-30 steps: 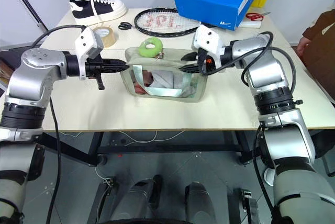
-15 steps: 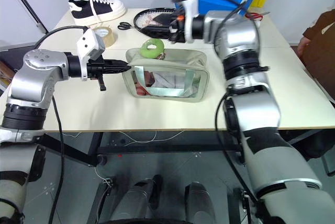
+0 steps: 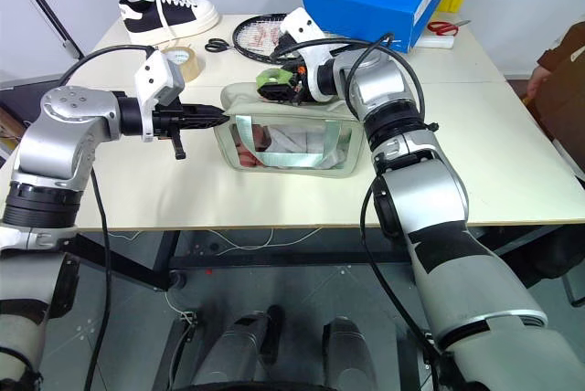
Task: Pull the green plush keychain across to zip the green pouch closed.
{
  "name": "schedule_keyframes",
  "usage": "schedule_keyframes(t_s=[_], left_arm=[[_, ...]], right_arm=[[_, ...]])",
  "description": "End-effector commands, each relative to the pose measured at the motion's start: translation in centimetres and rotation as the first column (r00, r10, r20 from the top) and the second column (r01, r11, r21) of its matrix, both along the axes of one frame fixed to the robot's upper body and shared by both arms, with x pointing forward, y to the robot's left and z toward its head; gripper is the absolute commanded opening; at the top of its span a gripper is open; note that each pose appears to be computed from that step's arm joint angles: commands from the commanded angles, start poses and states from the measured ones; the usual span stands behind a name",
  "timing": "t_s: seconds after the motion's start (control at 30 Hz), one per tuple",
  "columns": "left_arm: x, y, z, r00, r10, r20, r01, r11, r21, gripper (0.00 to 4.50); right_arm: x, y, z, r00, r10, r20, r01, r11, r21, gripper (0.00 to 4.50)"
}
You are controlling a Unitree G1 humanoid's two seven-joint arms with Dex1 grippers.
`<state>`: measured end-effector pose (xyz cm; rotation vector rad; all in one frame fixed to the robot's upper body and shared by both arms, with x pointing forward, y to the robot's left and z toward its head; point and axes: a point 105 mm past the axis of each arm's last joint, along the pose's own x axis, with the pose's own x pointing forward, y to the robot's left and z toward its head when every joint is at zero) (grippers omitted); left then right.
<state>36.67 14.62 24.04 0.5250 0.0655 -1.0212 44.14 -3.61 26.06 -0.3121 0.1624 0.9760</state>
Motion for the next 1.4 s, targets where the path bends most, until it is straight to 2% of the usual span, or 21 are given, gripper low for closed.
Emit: schedule_keyframes(t_s=[0.03,0.07,0.23,0.27,0.47,0.6,0.77,0.93,1.03,1.17,1.23,1.3,1.4], left_arm=[[-0.2,-0.4,0.6,1.000,-0.016,0.027,0.016,1.000,-0.008,0.00],[-0.1,-0.5,0.6,0.999,-0.016,0.029,0.016,1.000,-0.009,0.00],[0.0,-0.6,0.6,0.999,-0.019,0.031,0.019,1.000,-0.011,0.00],[0.1,-0.7,0.6,0.999,-0.020,0.031,0.020,1.000,-0.011,0.00],[0.0,-0.7,0.5,0.999,-0.021,0.029,0.022,1.000,-0.016,0.00],[-0.1,-0.9,0.2,0.999,-0.028,0.021,0.028,0.999,-0.020,0.00],[0.2,-1.2,0.2,0.999,-0.040,0.023,0.040,0.999,-0.019,0.00],[0.4,-1.5,0.5,0.998,-0.052,0.031,0.052,0.999,-0.015,0.00],[0.2,-1.7,0.9,0.997,-0.067,0.026,0.068,0.997,-0.025,0.00],[-0.8,-2.0,1.6,0.993,-0.119,-0.024,0.117,0.992,-0.050,0.00],[-1.5,-1.6,1.5,0.990,-0.132,-0.055,0.130,0.991,-0.029,0.00],[-2.0,-1.2,1.3,0.989,-0.133,-0.068,0.133,0.991,-0.009,0.00],[-1.9,-0.6,1.3,0.994,-0.094,-0.059,0.094,0.996,-0.006,0.00]], right_arm=[[-0.1,-0.5,1.9,0.998,0.007,0.055,-0.007,1.000,0.010,3.17],[-0.2,-0.6,2.0,0.998,0.011,0.055,-0.012,1.000,0.015,2.91],[-0.3,-0.9,2.6,0.998,0.014,0.058,-0.015,1.000,0.028,0.43],[-0.4,-1.2,2.9,0.998,0.011,0.066,-0.013,0.999,0.032,0.04],[-1.6,-3.3,5.1,0.995,0.002,0.096,-0.008,0.998,0.069,0.02],[-2.4,-5.8,6.7,0.990,-0.084,0.113,0.070,0.990,0.122,0.02],[-2.3,-7.2,6.4,0.982,-0.159,0.100,0.143,0.979,0.148,0.02],[-2.5,-7.0,6.2,0.984,-0.161,0.075,0.146,0.973,0.179,0.02],[-3.3,-5.3,6.0,0.997,-0.073,0.011,0.069,0.971,0.229,0.02],[-3.9,-3.2,4.2,1.000,0.015,0.006,-0.016,0.982,0.190,0.02],[-3.9,-2.6,3.5,0.999,0.033,0.008,-0.034,0.983,0.179,1.02],[-3.7,-2.5,3.1,0.999,0.031,0.021,-0.034,0.986,0.161,1.83],[-3.4,-2.7,3.0,0.998,0.024,0.051,-0.030,0.991,0.132,3.38]])
